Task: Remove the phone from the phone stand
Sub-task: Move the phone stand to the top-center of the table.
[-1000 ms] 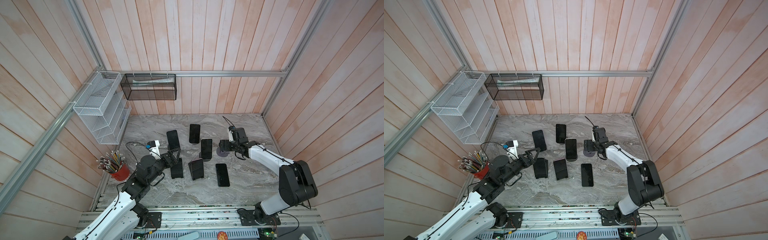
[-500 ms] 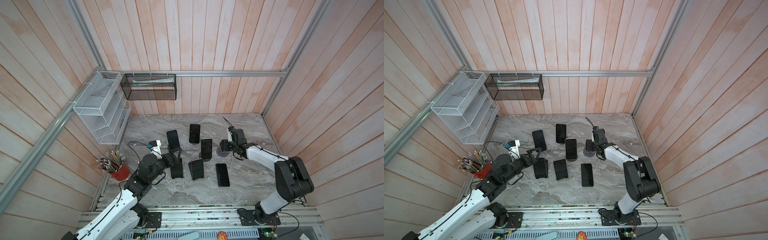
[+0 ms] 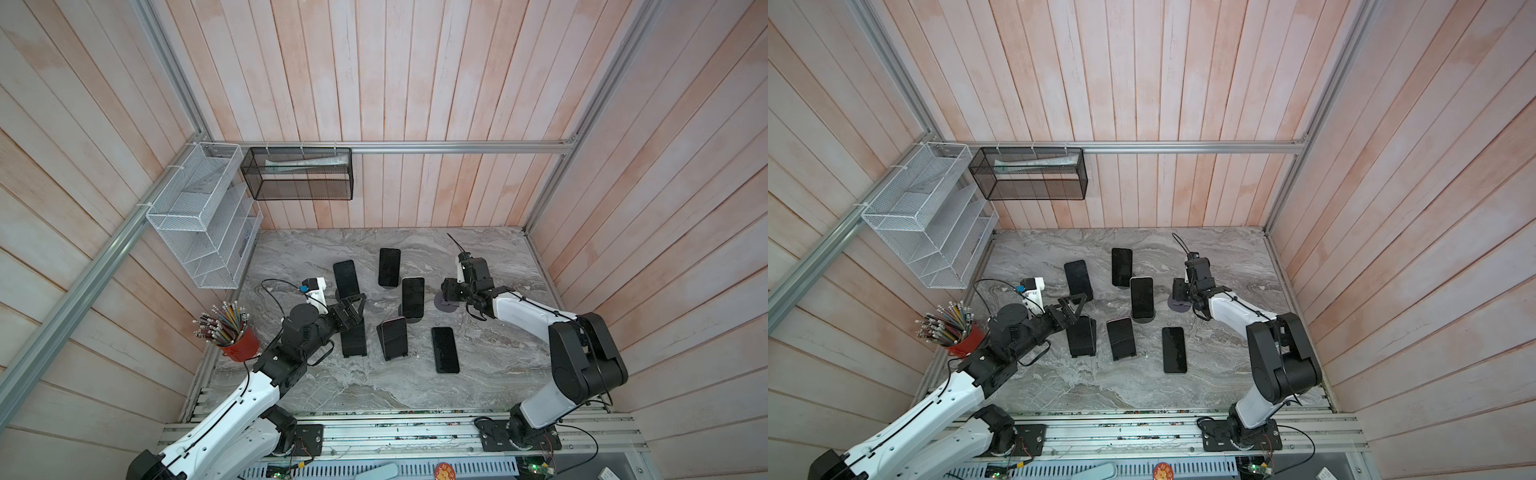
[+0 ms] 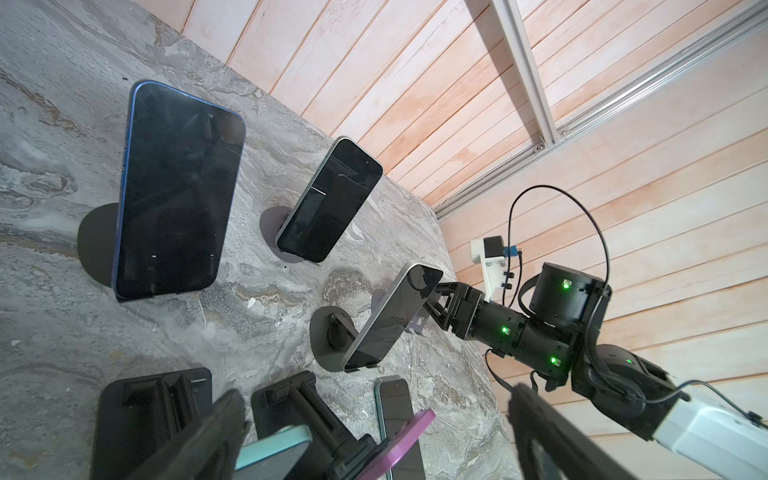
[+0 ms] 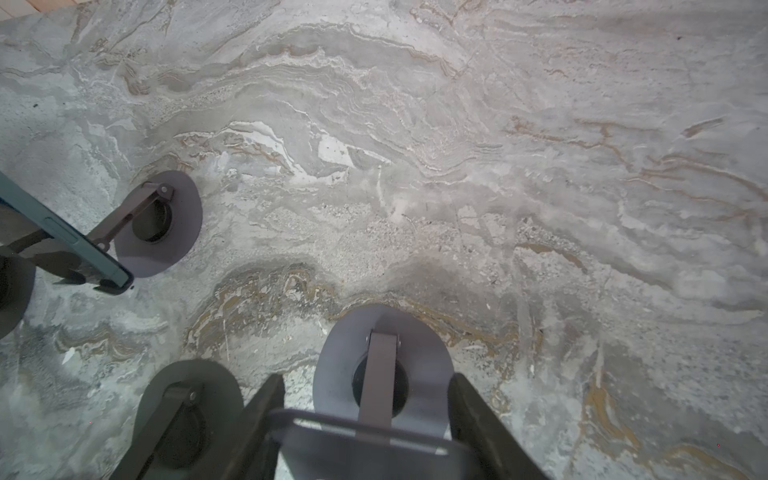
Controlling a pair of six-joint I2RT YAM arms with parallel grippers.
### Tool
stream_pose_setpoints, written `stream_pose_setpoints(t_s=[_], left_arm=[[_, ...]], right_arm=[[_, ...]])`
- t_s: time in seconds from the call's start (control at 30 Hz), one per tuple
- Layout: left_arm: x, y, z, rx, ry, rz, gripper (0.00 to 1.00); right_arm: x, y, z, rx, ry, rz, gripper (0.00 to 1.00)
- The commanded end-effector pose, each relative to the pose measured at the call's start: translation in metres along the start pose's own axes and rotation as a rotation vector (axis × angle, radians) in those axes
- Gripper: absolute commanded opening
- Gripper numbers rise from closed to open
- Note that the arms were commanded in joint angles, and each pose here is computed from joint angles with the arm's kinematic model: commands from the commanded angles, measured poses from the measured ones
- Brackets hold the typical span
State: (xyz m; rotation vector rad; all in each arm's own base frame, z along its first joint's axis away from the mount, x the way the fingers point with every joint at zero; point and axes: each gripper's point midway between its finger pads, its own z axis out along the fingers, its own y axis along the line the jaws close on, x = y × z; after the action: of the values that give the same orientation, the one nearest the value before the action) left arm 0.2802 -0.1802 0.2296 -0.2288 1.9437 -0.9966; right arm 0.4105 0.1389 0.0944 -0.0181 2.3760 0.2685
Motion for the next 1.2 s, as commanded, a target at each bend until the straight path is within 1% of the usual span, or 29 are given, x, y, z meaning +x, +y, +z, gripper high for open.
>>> stream_pose_setpoints(t_s=[0.0, 0.1, 0.17, 0.33, 0.57, 0.67, 0.77, 0.9, 1.0, 1.17], left_arm=[[-0.014, -0.014, -0.003, 0.048, -0.043, 0.031, 1.0], [-0.016, -0.01, -0.004, 0.041, -0.054, 0.032, 1.0], [-0.017, -0.01, -0.006, 0.04, -0.059, 0.035, 1.0], [-0.02, -0.006, -0.005, 0.032, -0.071, 0.044, 1.0], [-0.025, -0.003, -0.006, 0.021, -0.072, 0.064, 1.0], [-0.027, -0.002, -0.006, 0.019, -0.077, 0.074, 1.0], [-0.028, -0.003, -0.004, 0.023, -0.07, 0.081, 1.0], [-0.028, -0.005, 0.0, 0.031, -0.052, 0.088, 1.0], [-0.027, -0.006, 0.002, 0.036, -0.042, 0.085, 1.0], [-0.025, -0.011, 0.002, 0.056, -0.021, 0.085, 1.0]], right_arm=[[-0.016, -0.014, -0.003, 0.062, -0.041, 0.019, 0.57], [-0.031, -0.02, 0.002, 0.066, -0.063, 0.037, 0.57], [-0.046, -0.025, 0.008, 0.07, -0.08, 0.038, 0.57], [-0.085, -0.014, 0.032, 0.026, -0.122, -0.001, 0.57], [-0.118, 0.003, 0.082, -0.008, -0.082, -0.08, 0.57], [-0.123, 0.004, 0.102, -0.004, -0.056, -0.106, 0.57], [-0.124, 0.009, 0.114, -0.014, -0.028, -0.135, 0.58], [-0.127, 0.013, 0.116, -0.019, -0.026, -0.146, 0.64], [-0.129, 0.015, 0.113, -0.024, -0.03, -0.137, 0.73], [-0.146, 0.019, 0.091, -0.019, -0.066, -0.133, 0.82]])
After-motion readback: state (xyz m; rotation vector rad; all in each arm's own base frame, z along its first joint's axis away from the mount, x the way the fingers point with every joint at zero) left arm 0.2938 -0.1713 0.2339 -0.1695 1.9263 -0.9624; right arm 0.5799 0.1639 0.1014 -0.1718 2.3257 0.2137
